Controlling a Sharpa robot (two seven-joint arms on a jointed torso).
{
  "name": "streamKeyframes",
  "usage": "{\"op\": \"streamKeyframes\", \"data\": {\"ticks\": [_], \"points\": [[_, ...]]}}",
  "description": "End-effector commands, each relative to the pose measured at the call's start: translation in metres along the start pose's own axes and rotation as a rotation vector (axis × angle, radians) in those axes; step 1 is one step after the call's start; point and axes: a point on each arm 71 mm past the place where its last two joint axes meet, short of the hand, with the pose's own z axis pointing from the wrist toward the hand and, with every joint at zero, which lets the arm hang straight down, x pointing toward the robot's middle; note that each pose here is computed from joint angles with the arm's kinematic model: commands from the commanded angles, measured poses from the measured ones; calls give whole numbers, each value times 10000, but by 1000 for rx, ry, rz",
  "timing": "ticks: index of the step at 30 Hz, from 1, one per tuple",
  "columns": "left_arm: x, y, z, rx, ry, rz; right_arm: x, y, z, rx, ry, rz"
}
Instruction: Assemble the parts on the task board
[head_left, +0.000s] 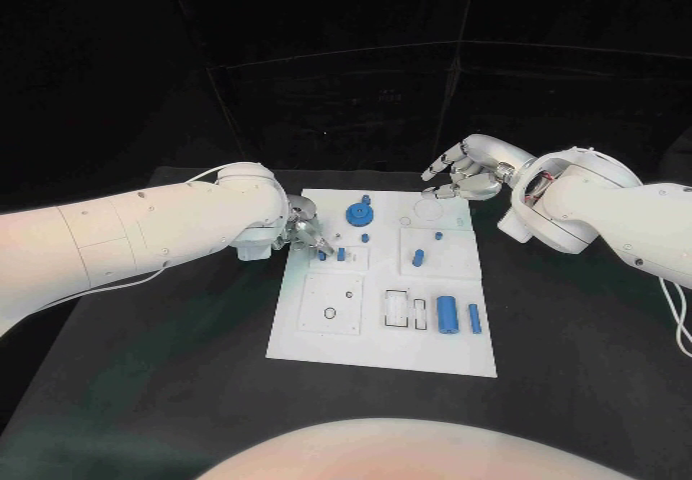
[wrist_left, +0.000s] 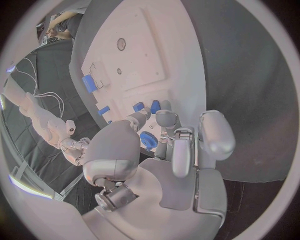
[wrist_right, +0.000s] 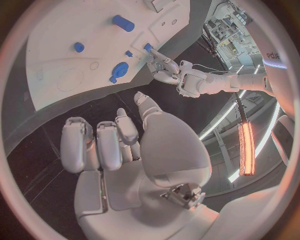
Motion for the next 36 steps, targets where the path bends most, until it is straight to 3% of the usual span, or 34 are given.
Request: {"op": "streamKeyframes", "data": {"ticks": [1, 10, 23, 30, 36], "points": [[-23, 16, -22, -2, -28, -20, -11, 16, 3, -11, -2, -3], [-71, 28, -81, 41, -103, -63, -13, 12, 8, -11, -3, -4], [-274, 11, -171, 279, -318, -282, -17, 4, 8, -8, -4, -4], [-355, -203, -139, 457, -385, -237, -17, 7, 18, -8, -8, -4], [-373, -384, -88, 553, -403, -135, -13, 13, 28, -9, -9, -4]]}}
